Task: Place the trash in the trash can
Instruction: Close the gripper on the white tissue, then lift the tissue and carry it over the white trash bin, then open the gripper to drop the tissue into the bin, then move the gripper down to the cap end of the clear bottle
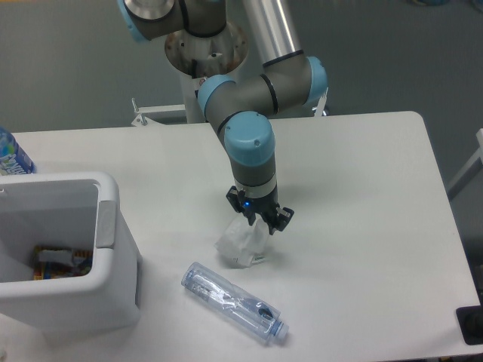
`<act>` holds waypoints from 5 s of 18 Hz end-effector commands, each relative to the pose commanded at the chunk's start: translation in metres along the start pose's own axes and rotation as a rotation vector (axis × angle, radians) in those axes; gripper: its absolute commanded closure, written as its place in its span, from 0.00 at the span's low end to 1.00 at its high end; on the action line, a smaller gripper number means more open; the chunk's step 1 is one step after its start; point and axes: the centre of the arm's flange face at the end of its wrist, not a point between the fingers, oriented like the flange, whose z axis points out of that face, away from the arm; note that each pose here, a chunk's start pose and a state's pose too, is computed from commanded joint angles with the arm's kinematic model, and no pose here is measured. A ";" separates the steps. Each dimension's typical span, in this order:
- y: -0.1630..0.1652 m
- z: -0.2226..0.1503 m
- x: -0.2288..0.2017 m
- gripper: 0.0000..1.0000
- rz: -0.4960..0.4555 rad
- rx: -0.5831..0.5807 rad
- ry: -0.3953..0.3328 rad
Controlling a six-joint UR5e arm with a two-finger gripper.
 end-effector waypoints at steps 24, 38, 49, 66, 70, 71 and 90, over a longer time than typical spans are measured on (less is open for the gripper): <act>-0.085 -0.319 0.001 1.00 -0.630 0.736 0.092; -0.132 -0.321 0.171 0.25 -0.423 0.700 0.239; -0.079 -0.302 0.053 0.00 -0.786 0.664 0.157; -0.068 -0.050 -0.122 0.00 -1.224 0.282 0.108; -0.075 -0.004 -0.127 0.00 -1.245 0.223 0.131; -0.076 0.004 -0.126 0.00 -1.246 0.212 0.135; -0.118 0.091 -0.146 0.09 -1.282 0.162 0.167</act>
